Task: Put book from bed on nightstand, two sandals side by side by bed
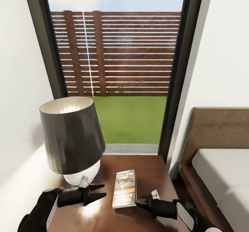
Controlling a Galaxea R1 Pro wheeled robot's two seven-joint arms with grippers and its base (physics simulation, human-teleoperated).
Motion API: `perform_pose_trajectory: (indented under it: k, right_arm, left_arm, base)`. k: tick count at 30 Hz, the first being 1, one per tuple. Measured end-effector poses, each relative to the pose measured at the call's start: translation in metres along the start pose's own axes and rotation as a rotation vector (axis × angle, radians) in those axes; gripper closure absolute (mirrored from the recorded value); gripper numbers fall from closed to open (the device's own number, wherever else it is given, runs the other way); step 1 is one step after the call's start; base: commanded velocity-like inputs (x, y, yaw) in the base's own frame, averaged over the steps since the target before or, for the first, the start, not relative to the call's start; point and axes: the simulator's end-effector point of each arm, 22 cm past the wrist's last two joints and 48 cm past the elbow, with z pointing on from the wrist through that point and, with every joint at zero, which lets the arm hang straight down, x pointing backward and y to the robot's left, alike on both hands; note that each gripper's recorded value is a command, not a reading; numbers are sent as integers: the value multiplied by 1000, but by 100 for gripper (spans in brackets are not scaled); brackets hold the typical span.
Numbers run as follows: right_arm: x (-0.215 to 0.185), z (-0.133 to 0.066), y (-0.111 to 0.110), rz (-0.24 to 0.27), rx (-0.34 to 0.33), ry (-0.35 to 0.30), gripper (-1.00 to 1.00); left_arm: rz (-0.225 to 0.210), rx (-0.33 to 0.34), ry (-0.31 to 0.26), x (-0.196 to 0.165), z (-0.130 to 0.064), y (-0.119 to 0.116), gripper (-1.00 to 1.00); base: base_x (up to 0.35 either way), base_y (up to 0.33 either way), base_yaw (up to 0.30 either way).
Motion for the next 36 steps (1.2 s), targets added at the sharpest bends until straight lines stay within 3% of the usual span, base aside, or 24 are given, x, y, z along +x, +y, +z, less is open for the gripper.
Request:
perform_pose_trajectory:
  k: [36]
  right_arm:
    - [3,2,-9,18,5,7,100]
  left_arm:
    - [-20,-1,5,7,1,6,-100]
  base:
    - [2,0,0]
